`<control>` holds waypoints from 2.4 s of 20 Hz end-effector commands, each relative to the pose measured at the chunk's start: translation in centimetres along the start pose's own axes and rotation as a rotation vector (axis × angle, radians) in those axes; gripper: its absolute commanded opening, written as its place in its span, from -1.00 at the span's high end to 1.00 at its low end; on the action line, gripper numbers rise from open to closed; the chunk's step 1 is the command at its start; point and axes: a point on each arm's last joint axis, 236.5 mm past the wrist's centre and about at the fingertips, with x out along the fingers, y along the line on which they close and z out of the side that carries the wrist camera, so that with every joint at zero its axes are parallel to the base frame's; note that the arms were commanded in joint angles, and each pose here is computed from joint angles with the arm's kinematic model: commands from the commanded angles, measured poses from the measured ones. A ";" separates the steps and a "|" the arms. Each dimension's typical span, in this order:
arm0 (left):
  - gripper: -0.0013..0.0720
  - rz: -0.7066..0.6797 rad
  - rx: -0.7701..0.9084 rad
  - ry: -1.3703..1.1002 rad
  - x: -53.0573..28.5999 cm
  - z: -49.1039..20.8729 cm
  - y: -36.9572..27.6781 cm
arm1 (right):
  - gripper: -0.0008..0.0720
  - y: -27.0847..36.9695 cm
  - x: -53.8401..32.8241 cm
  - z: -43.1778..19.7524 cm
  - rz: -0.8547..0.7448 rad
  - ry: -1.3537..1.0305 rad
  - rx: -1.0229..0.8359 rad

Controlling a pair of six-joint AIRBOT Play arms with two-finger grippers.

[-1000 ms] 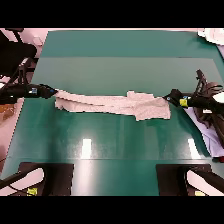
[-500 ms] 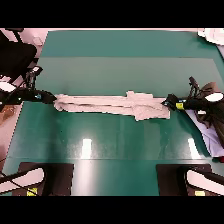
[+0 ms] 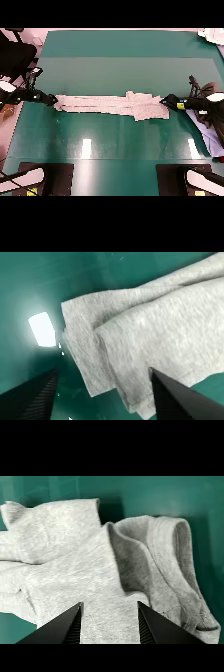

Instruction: Fold the shirts.

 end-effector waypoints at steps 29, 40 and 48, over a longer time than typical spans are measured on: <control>0.90 -0.457 0.107 0.187 11.4 -0.2 -27.8 | -0.99 -5.3 -2.8 -0.3 0.124 0.302 -0.014; 0.90 -0.456 0.111 0.188 11.4 -0.2 -27.8 | -0.99 -6.9 0.2 -1.5 0.115 0.342 0.018; 0.90 -0.458 0.111 0.190 11.4 -0.3 -27.8 | -0.99 -3.7 3.0 -2.6 0.110 0.378 -0.102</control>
